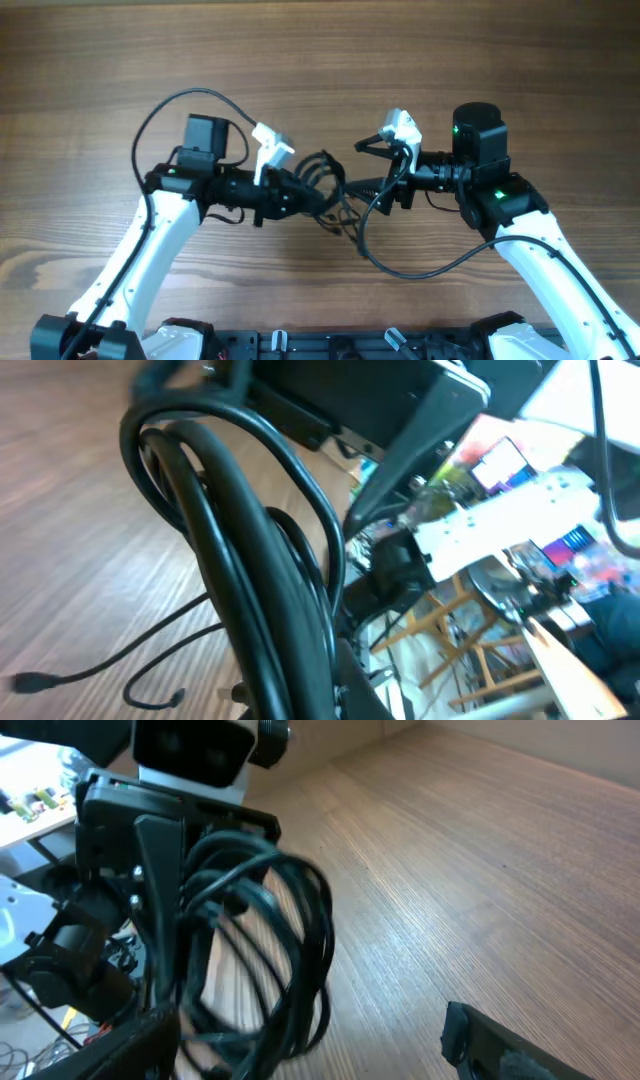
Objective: Untangle cables
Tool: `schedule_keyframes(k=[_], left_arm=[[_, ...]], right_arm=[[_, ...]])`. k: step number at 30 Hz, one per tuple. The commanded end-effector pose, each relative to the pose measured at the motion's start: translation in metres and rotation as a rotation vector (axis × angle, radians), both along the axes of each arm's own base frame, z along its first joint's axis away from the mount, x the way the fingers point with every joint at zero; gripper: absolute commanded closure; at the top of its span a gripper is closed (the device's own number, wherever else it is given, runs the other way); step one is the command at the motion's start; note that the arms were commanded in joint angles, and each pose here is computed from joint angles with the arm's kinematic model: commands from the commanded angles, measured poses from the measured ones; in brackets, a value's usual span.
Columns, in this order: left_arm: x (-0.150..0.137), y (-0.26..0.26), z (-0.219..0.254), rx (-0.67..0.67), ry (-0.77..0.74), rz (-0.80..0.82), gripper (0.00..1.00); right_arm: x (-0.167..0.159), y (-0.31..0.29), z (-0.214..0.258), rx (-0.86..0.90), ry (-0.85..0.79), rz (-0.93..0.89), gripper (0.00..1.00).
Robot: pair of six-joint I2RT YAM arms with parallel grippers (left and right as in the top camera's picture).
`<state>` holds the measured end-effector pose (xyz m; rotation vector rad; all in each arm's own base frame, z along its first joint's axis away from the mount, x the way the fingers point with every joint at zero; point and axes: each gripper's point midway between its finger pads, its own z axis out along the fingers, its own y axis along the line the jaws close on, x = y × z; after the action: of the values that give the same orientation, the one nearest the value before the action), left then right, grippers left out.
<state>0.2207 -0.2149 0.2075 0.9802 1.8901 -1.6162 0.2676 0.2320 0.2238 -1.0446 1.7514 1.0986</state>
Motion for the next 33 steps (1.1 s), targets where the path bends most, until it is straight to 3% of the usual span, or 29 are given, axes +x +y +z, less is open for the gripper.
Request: schedule_keyframes(k=[1, 6, 8, 11, 13, 15, 17, 19, 21, 22, 23, 24, 26, 30, 33], left_arm=[[-0.021, -0.016, 0.013, -0.061, -0.046, -0.104, 0.96], [-0.031, -0.021, 0.023, -0.117, -0.034, -0.153, 0.96], [-0.033, -0.021, 0.026, -0.135, -0.030, -0.161, 0.96], [-0.035, -0.022, 0.027, -0.142, -0.029, -0.171, 0.96], [-0.036, -0.023, 0.027, -0.142, -0.028, -0.176, 0.96], [-0.034, -0.023, 0.024, -0.124, -0.033, -0.167, 0.96], [-0.028, -0.023, 0.012, -0.054, -0.050, -0.133, 0.92], [-0.017, -0.017, 0.005, -0.009, -0.058, -0.084, 0.79], [0.003, -0.003, 0.007, -0.010, -0.057, -0.004, 0.73], [0.018, 0.007, 0.010, -0.013, -0.037, 0.056, 0.61], [0.032, 0.018, 0.013, -0.017, -0.013, 0.117, 0.22], [0.039, 0.024, 0.014, -0.020, -0.003, 0.149, 0.00], [0.053, 0.038, 0.021, -0.043, 0.000, 0.204, 0.00], [0.053, 0.037, 0.034, -0.098, -0.077, 0.163, 0.00], [0.055, 0.034, 0.030, -0.070, -0.078, 0.177, 0.00]], right_arm=[[-0.007, 0.004, 0.008, 0.036, -0.010, 0.067, 0.20], [-0.006, 0.004, -0.001, 0.026, 0.024, 0.067, 0.28], [-0.007, 0.006, -0.007, 0.037, 0.054, 0.089, 0.47], [-0.017, 0.011, -0.003, 0.096, 0.080, 0.178, 0.55], [-0.016, 0.012, -0.003, 0.099, 0.080, 0.181, 0.80], [-0.015, 0.012, -0.002, 0.108, 0.133, 0.165, 0.96], [-0.015, 0.012, -0.002, 0.113, 0.177, 0.152, 0.96], [-0.008, 0.011, -0.007, 0.098, 0.256, 0.083, 0.96], [0.011, 0.005, -0.020, 0.066, 0.424, -0.103, 0.96], [0.012, 0.004, -0.021, 0.069, 0.443, -0.112, 0.96], [0.012, 0.004, -0.021, 0.069, 0.445, -0.114, 0.96], [0.013, 0.004, -0.021, 0.067, 0.444, -0.119, 0.96], [0.018, 0.001, -0.026, 0.047, 0.439, -0.162, 0.96], [0.005, 0.008, -0.036, 0.009, 0.498, -0.145, 0.96], [0.010, 0.014, -0.030, 0.064, 0.639, -0.216, 0.96]])
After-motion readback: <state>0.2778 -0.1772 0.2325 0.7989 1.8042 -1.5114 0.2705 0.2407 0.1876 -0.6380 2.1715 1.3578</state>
